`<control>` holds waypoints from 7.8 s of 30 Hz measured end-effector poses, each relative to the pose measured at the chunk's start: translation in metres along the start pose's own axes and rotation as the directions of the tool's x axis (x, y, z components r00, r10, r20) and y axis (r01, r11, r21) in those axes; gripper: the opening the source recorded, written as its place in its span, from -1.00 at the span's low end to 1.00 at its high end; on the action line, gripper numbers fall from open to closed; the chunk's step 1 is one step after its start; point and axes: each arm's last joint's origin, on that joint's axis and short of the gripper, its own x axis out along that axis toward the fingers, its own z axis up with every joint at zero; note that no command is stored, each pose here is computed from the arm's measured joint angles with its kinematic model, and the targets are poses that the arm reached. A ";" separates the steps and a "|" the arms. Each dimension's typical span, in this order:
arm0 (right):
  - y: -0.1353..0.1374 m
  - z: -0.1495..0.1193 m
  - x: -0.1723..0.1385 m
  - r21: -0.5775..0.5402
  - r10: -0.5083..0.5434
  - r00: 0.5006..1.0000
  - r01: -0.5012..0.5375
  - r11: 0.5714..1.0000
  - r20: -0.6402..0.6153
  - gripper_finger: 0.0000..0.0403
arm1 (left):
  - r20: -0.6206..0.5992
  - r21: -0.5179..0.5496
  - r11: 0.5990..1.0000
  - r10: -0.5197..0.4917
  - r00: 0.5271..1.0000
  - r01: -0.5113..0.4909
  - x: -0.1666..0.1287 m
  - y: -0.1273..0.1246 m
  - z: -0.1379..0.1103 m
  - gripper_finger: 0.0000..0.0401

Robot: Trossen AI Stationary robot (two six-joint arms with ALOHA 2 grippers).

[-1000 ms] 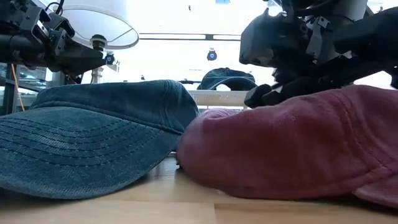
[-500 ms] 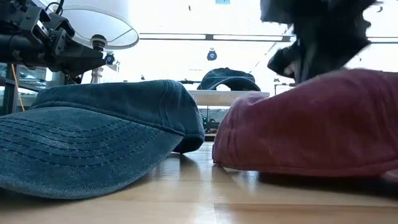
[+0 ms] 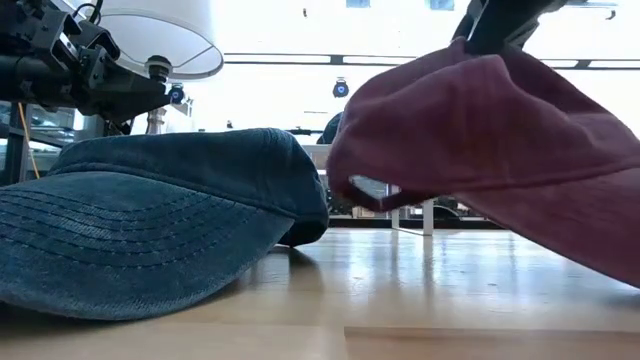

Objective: Pick & Place hat
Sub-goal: Put the bottom red cap on the shelf

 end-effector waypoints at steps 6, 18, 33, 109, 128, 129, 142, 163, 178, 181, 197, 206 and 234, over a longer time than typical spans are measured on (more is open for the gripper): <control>-0.009 0.001 -0.024 0.088 -0.008 1.000 0.006 0.996 0.019 -1.00 | 0.000 0.000 1.000 0.000 1.000 0.000 0.000 0.000 0.000 -0.50; -0.026 0.011 -0.067 0.162 -0.025 0.982 -0.006 0.987 0.189 -1.00 | 0.000 0.000 1.000 0.000 1.000 0.000 0.000 0.000 0.000 -0.50; -0.032 0.013 -0.071 0.318 -0.084 0.970 0.007 0.948 0.229 -1.00 | 0.000 0.000 1.000 0.000 1.000 0.000 0.000 0.000 0.000 -0.50; -0.032 0.034 -0.060 0.461 -0.220 0.881 0.003 0.887 0.419 -1.00 | -0.247 0.161 0.934 -0.273 0.930 0.318 0.177 -0.077 0.152 0.23; -0.037 0.037 -0.060 0.456 -0.200 0.888 -0.013 0.890 0.415 -1.00 | -0.387 0.532 0.818 0.006 0.922 0.218 0.250 -0.136 0.152 0.23; -0.037 0.037 -0.060 0.451 -0.196 0.888 -0.014 0.893 0.416 -1.00 | -0.379 0.534 0.817 0.002 0.926 0.217 0.255 -0.138 0.153 0.23; -0.035 0.039 -0.060 0.426 -0.166 0.887 -0.038 0.904 0.431 -1.00 | -0.385 0.578 0.806 0.127 0.914 0.131 0.270 -0.134 0.143 0.23; -0.034 0.041 -0.061 0.402 -0.149 0.882 -0.050 0.914 0.447 -1.00 | -0.417 0.484 0.867 0.111 0.902 0.117 0.269 -0.134 0.140 -0.27; -0.034 0.041 -0.061 0.397 -0.140 0.885 -0.055 0.916 0.445 -0.99 | -0.427 0.432 0.894 0.087 0.900 0.119 0.269 -0.135 0.140 -0.94; -0.034 0.041 -0.061 0.394 -0.135 0.886 -0.058 0.917 0.444 -0.93 | -0.428 0.431 0.894 0.086 0.900 0.120 0.269 -0.135 0.140 -0.96; -0.038 0.039 -0.104 0.361 -0.101 0.825 -0.130 0.924 0.556 -0.49 | -0.423 0.427 0.896 0.081 0.903 0.119 0.247 -0.135 0.161 -0.98; -0.038 0.035 -0.123 0.301 -0.072 0.794 -0.144 0.943 0.604 -0.49 | -0.391 0.467 0.883 0.155 0.907 0.050 0.225 -0.132 0.181 -0.98; -0.038 0.037 -0.109 0.270 -0.116 0.814 -0.052 0.962 0.569 -0.49 | -0.337 0.551 0.832 0.149 0.930 0.067 0.190 -0.099 0.274 -0.99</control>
